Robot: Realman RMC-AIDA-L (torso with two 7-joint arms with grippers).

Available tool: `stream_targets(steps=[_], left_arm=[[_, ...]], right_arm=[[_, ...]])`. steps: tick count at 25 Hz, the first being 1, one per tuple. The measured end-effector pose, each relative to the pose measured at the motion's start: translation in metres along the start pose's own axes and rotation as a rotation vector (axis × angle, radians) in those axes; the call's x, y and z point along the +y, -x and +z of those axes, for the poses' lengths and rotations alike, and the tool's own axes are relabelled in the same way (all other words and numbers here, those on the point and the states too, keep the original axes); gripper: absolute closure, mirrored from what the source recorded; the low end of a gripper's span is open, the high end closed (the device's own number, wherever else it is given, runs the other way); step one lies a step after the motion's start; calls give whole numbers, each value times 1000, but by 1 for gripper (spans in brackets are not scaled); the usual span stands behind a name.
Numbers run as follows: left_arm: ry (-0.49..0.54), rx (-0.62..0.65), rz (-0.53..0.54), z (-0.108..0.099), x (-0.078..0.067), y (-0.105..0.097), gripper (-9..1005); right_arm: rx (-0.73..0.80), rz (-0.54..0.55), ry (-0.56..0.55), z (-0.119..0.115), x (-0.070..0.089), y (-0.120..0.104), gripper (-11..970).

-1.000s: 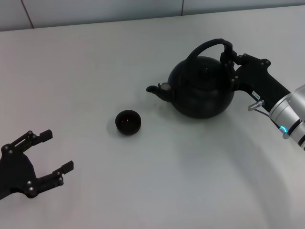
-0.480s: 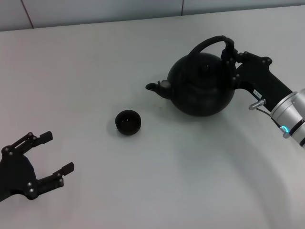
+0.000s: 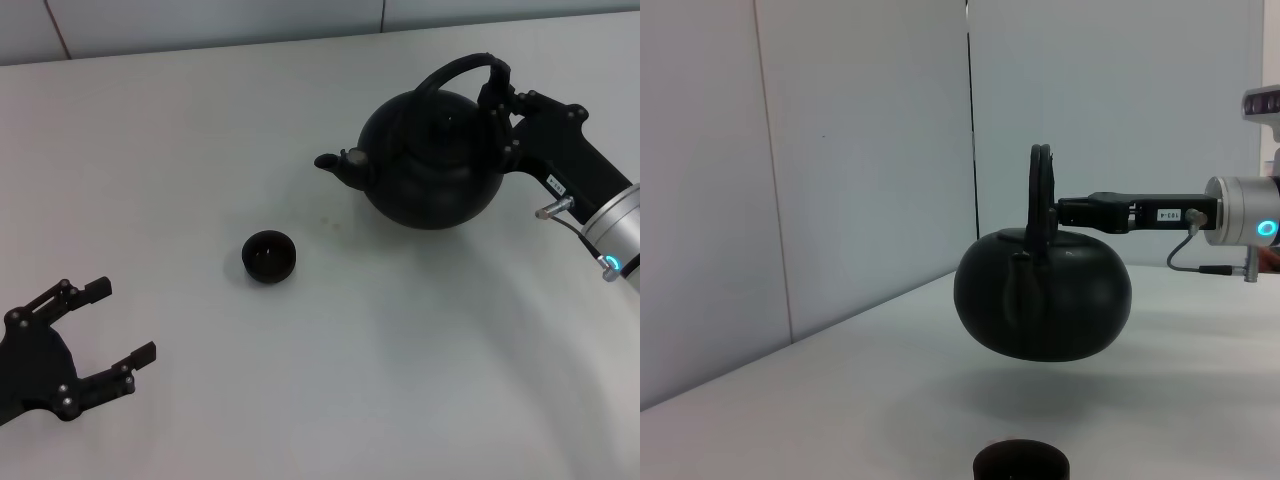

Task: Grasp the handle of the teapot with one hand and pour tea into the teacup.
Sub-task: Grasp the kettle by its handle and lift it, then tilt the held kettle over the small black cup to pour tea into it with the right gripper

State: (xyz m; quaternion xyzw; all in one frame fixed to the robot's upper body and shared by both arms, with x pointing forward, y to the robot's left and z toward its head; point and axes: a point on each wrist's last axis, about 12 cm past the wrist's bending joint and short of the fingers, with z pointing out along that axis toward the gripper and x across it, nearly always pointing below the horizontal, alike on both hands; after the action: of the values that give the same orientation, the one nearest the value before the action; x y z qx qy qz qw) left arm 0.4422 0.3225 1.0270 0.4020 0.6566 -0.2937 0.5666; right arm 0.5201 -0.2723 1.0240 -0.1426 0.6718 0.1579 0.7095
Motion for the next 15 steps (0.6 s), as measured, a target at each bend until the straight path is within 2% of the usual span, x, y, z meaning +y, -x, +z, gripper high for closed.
stream_targets(steps=[7, 15], left_arm=[[-1, -2, -1, 0, -1, 0, 132], [-1, -3, -1, 1, -1, 0, 132]], right_arm=[[4, -30, 49, 8, 1, 4, 874], [59, -69, 187, 36, -1, 14, 875]])
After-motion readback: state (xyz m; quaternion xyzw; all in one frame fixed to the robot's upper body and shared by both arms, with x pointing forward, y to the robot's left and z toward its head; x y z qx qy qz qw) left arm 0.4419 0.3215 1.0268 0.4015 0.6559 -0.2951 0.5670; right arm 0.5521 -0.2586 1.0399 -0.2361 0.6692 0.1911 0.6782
